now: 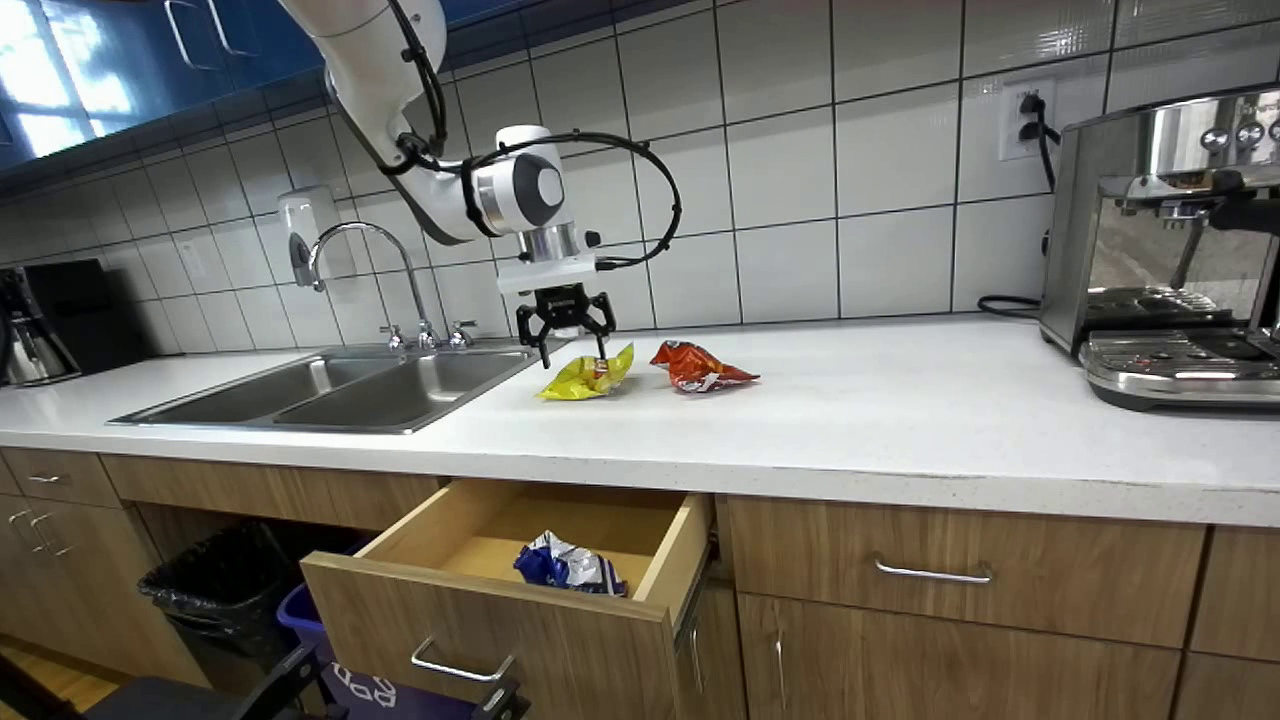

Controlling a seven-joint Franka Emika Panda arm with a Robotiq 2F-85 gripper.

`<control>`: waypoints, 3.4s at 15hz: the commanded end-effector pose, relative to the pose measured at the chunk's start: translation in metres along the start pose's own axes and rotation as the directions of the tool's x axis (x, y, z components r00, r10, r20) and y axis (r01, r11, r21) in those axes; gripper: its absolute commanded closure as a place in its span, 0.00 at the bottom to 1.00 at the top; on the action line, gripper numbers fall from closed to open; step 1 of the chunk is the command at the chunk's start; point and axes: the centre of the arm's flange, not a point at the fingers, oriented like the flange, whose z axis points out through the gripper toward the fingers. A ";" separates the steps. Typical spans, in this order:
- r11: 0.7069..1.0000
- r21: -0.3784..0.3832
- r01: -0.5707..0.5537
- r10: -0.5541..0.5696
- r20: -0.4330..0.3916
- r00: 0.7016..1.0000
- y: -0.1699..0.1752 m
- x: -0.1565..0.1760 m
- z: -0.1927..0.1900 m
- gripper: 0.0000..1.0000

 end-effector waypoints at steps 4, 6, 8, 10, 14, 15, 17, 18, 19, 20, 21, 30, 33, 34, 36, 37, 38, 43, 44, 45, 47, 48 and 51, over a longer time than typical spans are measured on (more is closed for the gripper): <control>1.000 0.016 -0.009 0.009 0.000 1.000 0.008 0.000 -0.001 0.00; 1.000 0.023 -0.013 0.013 0.008 1.000 0.011 0.000 0.002 0.00; 0.999 0.026 -0.018 0.018 0.015 1.000 0.014 0.000 0.005 0.00; 0.999 0.028 -0.021 0.020 0.022 1.000 0.015 -0.001 0.009 0.00; 0.999 0.034 -0.022 0.020 0.037 0.999 0.016 -0.002 0.016 0.00; 0.999 0.034 -0.020 0.019 0.039 0.999 0.015 -0.003 0.017 0.00; 0.999 0.034 -0.018 0.017 0.043 0.999 0.014 -0.004 0.017 0.00; 0.999 0.034 -0.019 0.017 0.044 0.999 0.014 -0.004 0.017 0.00; 0.999 0.039 -0.018 0.016 0.050 0.999 0.014 -0.006 0.018 0.00; 0.999 0.040 -0.019 0.017 0.055 0.998 0.014 -0.006 0.018 0.00; 0.999 0.040 -0.021 0.018 0.060 0.998 0.014 -0.008 0.020 0.00; 0.999 0.047 -0.022 0.017 0.103 0.995 0.010 -0.020 0.027 0.00; 0.999 0.048 -0.024 0.018 0.115 0.993 0.007 -0.026 0.028 0.00; 0.999 0.048 -0.024 0.018 0.118 0.993 0.006 -0.029 0.029 0.00; 0.998 0.048 -0.027 0.021 0.121 0.992 0.004 -0.034 0.030 0.00; 0.998 0.048 -0.031 0.025 0.122 0.992 0.002 -0.036 0.030 0.00; 0.998 0.048 -0.033 0.027 0.122 0.992 0.001 -0.038 0.030 0.00; 0.998 0.045 -0.034 0.027 0.128 0.991 -0.005 -0.054 0.026 0.00; 0.999 0.045 -0.031 0.024 0.134 0.991 -0.005 -0.058 0.024 0.00; 0.999 0.046 -0.027 0.020 0.138 0.990 -0.006 -0.064 0.023 0.00; 0.998 0.051 -0.024 0.016 0.148 0.989 -0.009 -0.075 0.021 0.00; 0.998 0.052 -0.022 0.014 0.154 0.988 -0.011 -0.080 0.020 0.00; 0.998 0.060 -0.018 0.007 0.169 0.986 -0.020 -0.100 0.019 0.00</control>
